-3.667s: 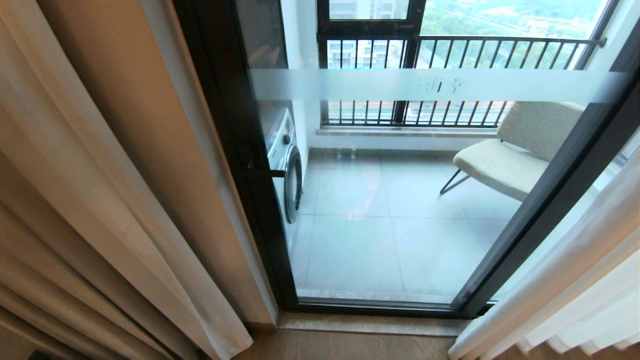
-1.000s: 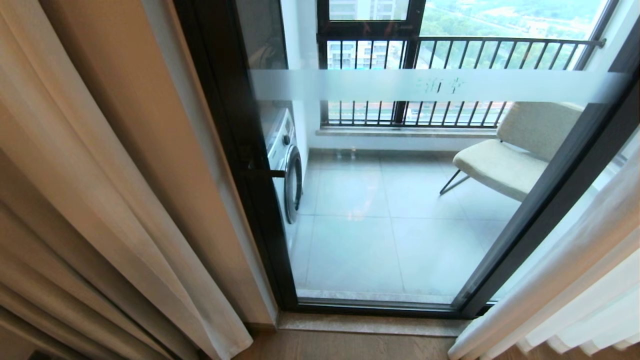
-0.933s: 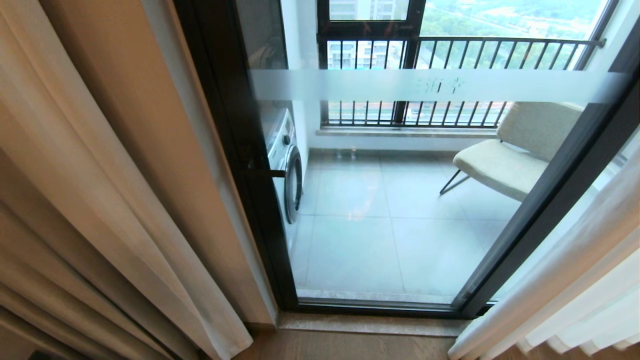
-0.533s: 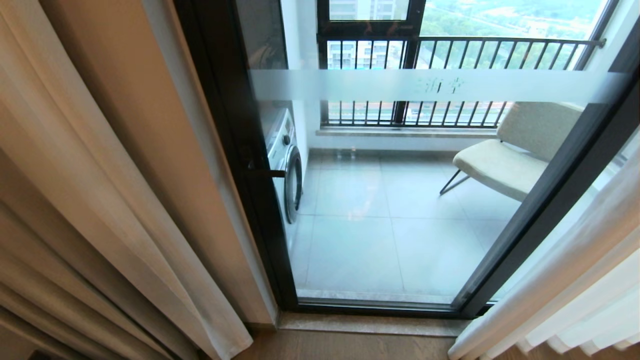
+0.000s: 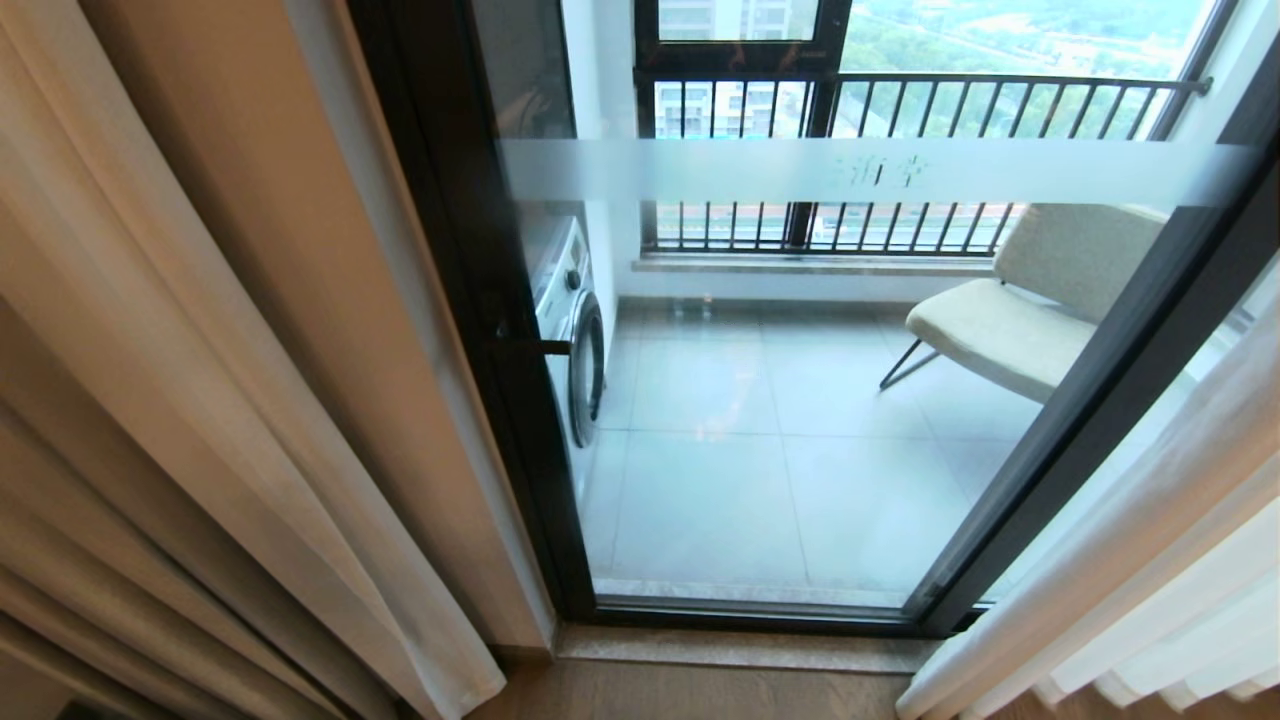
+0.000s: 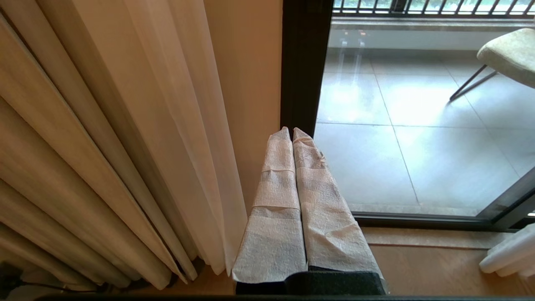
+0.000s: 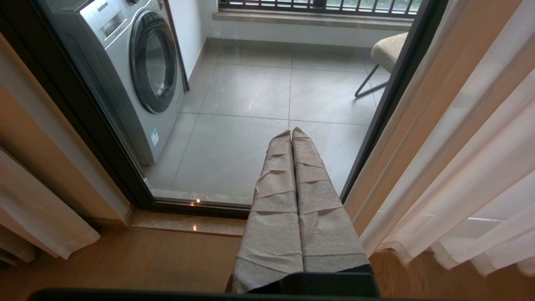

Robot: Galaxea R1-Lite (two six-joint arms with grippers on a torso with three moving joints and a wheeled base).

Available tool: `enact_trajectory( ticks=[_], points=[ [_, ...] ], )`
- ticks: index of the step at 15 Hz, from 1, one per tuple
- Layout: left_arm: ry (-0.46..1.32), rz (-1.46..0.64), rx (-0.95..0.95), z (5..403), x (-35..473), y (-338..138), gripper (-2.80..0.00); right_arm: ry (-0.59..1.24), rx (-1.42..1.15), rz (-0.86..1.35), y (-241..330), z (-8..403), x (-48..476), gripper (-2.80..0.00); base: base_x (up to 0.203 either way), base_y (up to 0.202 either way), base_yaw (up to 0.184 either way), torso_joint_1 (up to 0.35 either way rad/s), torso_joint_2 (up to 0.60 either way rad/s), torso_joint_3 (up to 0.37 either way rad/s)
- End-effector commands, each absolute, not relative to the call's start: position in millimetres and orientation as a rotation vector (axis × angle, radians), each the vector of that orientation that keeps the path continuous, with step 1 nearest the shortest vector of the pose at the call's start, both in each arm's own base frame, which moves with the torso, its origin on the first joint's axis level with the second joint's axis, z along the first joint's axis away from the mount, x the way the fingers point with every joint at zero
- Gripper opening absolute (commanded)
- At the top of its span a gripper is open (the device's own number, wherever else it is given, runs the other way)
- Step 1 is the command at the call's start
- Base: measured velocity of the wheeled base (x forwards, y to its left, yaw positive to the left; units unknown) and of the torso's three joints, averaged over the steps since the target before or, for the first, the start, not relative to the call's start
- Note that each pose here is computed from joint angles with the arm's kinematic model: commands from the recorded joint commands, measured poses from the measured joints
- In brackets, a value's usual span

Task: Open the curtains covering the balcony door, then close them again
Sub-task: Pull the inner curtains open on both sides

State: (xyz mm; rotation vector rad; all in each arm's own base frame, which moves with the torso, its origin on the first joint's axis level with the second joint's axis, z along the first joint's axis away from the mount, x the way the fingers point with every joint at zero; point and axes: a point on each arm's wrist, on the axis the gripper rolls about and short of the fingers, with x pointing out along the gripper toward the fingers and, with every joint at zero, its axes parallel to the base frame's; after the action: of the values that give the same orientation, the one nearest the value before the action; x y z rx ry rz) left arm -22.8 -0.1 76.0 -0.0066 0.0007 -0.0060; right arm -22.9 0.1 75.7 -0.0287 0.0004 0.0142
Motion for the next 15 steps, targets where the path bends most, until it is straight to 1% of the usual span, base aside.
enact_trajectory(
  ticks=[1, 4, 6, 15],
  points=[
    [-0.002, -0.006, -0.006, 75.9, -22.9, -0.1, -2.8, 0.0, -0.029, 0.014, 0.1, 75.7, -22.9, -2.8, 0.0, 0.0, 0.0, 0.0, 0.0, 0.0],
    [-0.003, -0.006, -0.006, 76.1, -22.9, -0.1, -2.8, 0.001, -0.029, 0.015, 0.1, 75.6, -22.9, -2.8, 0.0, 0.0, 0.0, 0.0, 0.0, 0.0],
    [-0.002, -0.006, -0.007, 75.9, -22.9, -0.1, -2.8, 0.001, -0.029, 0.015, 0.1, 75.6, -22.9, -2.8, -0.001, -0.089, 0.01, 0.001, 0.0, 0.003],
    [-0.003, -0.006, -0.006, 76.1, -22.9, -0.1, -2.8, 0.001, -0.029, 0.015, 0.1, 75.6, -22.9, -2.8, 0.0, -0.183, 0.001, 0.003, 0.0, 0.003]
  ],
)
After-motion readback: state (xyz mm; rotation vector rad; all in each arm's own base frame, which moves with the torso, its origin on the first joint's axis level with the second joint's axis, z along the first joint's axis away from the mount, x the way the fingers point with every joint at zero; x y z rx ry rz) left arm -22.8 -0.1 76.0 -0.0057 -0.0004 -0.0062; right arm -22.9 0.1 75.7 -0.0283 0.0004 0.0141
